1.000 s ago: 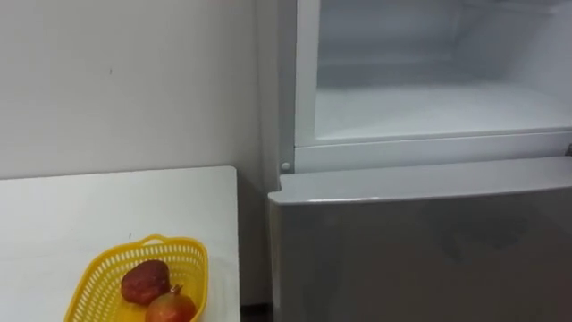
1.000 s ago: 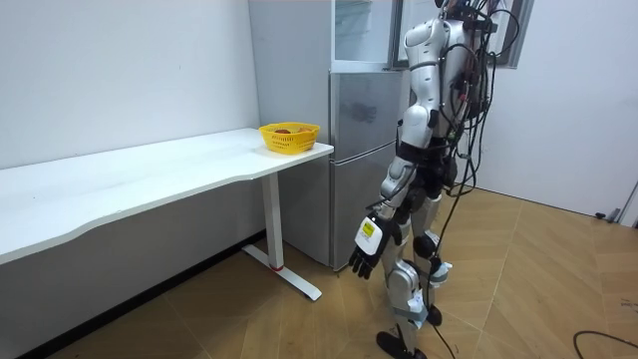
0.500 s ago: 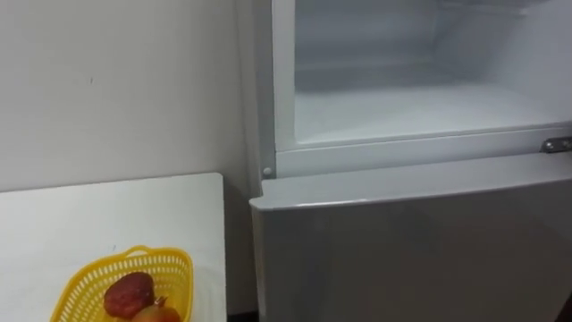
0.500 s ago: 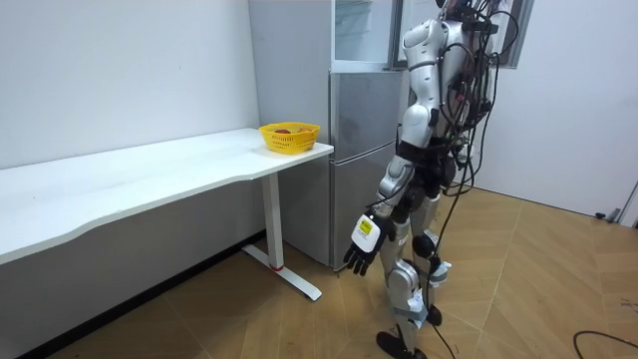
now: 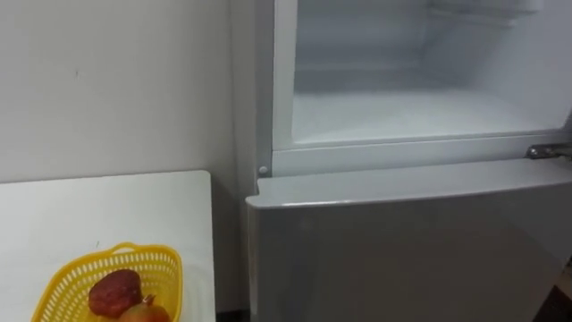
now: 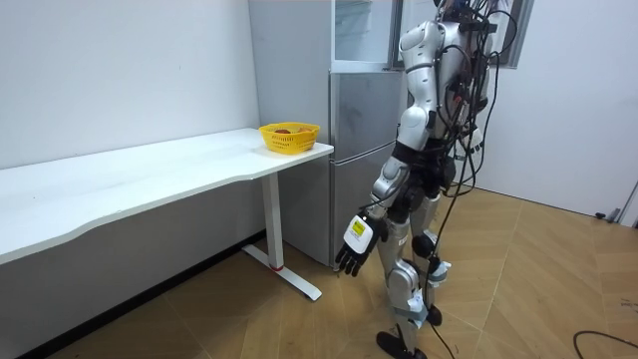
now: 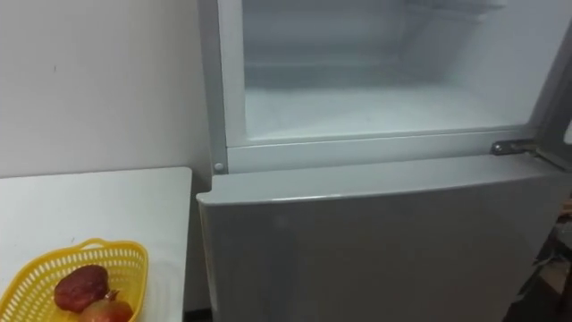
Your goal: Retrieve from the upper fridge
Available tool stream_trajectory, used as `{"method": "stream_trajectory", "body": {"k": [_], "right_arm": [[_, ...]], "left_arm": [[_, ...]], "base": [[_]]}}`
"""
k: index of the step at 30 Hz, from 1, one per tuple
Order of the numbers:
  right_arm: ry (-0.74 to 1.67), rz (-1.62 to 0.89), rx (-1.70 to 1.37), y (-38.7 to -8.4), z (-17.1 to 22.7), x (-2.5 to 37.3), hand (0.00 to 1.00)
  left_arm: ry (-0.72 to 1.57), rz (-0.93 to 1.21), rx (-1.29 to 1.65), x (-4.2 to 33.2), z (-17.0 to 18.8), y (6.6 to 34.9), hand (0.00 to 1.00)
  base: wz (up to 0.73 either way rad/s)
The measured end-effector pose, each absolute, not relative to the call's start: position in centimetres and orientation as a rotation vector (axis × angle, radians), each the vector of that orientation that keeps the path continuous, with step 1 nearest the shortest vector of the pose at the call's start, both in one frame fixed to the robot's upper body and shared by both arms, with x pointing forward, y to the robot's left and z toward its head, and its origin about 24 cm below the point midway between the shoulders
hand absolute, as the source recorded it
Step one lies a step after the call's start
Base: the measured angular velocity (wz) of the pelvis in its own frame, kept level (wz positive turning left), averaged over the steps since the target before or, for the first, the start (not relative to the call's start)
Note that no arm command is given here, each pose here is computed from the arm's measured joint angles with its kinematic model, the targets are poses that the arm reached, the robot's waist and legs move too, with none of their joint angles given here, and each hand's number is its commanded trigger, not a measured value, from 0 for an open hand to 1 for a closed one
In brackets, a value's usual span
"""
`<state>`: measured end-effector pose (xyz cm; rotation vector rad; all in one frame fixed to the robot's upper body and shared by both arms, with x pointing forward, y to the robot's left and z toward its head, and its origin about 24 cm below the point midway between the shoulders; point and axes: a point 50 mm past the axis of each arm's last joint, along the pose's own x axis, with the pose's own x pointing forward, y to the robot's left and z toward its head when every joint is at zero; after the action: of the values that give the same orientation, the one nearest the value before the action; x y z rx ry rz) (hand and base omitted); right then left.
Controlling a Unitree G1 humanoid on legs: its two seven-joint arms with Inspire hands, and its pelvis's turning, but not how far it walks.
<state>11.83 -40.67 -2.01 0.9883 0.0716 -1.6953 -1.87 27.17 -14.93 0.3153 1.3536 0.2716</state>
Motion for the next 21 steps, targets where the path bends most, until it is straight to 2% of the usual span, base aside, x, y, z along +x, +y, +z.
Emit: {"method": "stream_trajectory", "body": {"k": [12,21], "right_arm": [[-0.049,-1.572,1.041,-41.8,1.2,16.0,0.00],[-0.086,-1.585,1.015,-42.8,2.7,16.1,0.00]], "left_arm": [[1.337,0.251,0.310,-1.3,-14.8,27.5,0.00],[1.359,0.257,0.305,-1.9,-14.8,27.5,0.00]], "base": [[0.01],[0.00]]}}
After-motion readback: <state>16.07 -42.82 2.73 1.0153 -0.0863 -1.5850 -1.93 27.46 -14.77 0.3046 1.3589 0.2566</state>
